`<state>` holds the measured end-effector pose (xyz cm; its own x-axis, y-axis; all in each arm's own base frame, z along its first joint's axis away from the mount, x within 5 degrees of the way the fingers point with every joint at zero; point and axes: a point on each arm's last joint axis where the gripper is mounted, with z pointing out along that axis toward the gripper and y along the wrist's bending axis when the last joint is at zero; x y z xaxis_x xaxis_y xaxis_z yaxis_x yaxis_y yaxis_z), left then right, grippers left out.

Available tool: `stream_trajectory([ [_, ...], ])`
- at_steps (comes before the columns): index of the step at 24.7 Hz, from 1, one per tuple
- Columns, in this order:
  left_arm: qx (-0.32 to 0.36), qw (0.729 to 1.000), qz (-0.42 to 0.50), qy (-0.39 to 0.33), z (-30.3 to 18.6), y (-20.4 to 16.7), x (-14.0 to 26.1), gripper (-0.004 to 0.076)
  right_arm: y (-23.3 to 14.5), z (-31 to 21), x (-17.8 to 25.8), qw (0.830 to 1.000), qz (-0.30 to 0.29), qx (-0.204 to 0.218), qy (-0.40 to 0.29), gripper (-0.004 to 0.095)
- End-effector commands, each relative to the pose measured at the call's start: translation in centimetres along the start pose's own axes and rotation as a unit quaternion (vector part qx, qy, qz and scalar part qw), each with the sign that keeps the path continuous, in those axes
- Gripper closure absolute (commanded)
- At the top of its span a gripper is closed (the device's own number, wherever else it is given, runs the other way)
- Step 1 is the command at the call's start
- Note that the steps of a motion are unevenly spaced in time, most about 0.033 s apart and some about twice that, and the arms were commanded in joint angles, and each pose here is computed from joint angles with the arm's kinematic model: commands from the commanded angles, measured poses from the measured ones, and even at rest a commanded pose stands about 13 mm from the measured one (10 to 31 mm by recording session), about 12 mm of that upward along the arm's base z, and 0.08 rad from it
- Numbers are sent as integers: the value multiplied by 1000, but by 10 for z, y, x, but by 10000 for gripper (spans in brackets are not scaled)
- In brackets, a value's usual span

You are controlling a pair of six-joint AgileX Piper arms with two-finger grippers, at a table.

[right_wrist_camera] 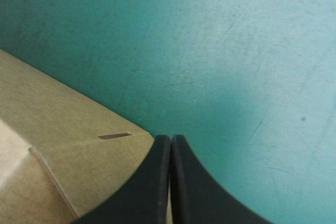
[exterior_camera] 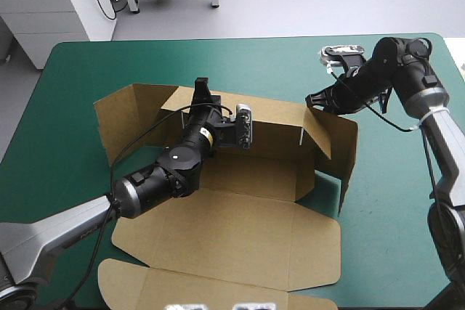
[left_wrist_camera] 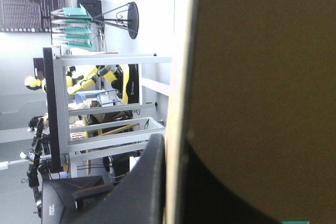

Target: Fold the box

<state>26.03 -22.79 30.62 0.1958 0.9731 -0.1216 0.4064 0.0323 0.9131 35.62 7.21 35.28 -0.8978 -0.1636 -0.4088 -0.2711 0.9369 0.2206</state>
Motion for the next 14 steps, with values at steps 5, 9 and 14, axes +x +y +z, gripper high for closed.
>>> stream_trajectory([
  [5,-41,996,-50,63,2,27,20,731,13,-28,3,999,-20,-32,-31,926],
  [9,-44,993,-84,76,6,32,31,731,14,-28,3,998,-33,-38,-31,928],
  [14,-52,992,-93,70,7,39,33,731,21,-28,2,996,-40,-73,-38,928],
])
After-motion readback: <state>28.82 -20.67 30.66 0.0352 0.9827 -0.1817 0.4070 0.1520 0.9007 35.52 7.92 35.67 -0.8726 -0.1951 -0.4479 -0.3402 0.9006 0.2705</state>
